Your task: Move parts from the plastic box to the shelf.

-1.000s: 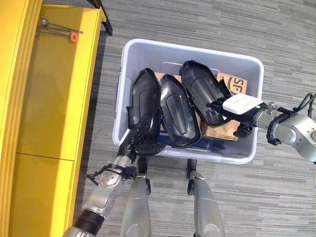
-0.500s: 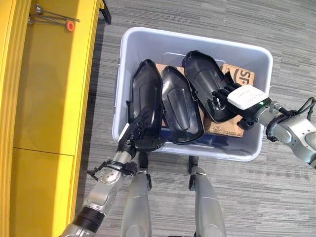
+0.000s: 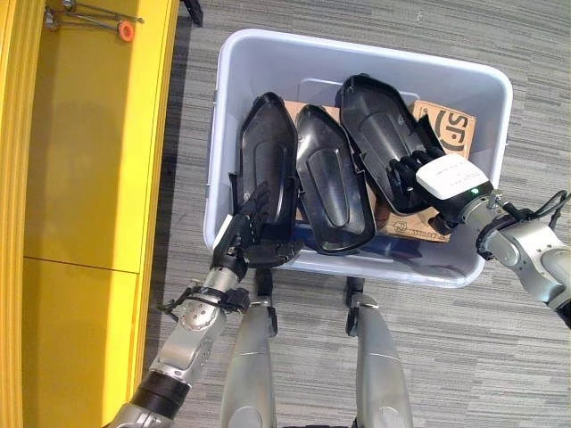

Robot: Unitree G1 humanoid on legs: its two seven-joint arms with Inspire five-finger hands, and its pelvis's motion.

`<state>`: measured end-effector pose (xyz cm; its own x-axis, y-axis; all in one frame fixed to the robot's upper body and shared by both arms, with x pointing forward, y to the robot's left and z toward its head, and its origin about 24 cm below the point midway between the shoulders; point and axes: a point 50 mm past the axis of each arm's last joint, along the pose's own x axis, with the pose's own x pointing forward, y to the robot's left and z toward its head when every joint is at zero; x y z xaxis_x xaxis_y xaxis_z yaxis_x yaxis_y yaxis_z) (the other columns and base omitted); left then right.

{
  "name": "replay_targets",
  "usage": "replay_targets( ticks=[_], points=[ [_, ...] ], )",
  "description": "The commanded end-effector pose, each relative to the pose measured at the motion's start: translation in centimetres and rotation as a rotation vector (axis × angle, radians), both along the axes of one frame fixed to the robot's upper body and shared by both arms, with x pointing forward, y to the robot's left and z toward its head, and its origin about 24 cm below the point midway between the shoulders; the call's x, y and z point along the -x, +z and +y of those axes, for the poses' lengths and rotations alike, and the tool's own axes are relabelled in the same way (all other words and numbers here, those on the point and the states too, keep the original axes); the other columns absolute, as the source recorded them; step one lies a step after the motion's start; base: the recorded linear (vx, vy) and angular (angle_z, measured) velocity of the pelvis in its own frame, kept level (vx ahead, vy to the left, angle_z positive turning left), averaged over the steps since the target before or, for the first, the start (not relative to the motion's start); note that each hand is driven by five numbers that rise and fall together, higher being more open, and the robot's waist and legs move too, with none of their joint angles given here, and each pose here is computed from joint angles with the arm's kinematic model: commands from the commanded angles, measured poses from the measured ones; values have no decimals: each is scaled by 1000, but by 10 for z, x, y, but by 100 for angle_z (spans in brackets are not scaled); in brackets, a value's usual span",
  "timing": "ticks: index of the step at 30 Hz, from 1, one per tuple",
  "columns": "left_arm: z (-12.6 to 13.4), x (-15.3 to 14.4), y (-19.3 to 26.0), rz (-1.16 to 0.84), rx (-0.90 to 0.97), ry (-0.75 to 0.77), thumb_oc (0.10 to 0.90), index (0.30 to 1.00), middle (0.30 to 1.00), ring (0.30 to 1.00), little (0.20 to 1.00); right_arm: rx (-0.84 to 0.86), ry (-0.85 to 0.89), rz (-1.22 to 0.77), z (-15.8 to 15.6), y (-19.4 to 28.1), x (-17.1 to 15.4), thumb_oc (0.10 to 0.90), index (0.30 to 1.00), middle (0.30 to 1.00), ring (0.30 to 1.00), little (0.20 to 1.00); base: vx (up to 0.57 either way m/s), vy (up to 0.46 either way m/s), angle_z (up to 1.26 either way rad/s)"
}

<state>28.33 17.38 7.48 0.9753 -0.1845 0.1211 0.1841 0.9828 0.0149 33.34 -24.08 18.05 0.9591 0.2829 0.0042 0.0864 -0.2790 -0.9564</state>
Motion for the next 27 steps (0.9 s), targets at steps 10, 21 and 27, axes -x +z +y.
replay_targets(
  ticks=[10, 21, 27],
  points=[
    [9, 11, -2, -18, 7, 66, 900, 1000, 1000, 1000, 1000, -47, 10, -150, 4, 19, -3, 900, 1000, 1000, 1000, 1000, -31, -4, 5],
    [5, 6, 3, -37, 35, 94, 900, 1000, 1000, 1000, 1000, -49, -45, -160, 2, 14, -15, 900, 1000, 1000, 1000, 1000, -35, -18, 6],
    [5, 3, 6, -46, 34, 100, 900, 1000, 1000, 1000, 1000, -1, -91, -135, -6, 7, -21, 900, 1000, 1000, 1000, 1000, 1, -4, 0]
  ],
)
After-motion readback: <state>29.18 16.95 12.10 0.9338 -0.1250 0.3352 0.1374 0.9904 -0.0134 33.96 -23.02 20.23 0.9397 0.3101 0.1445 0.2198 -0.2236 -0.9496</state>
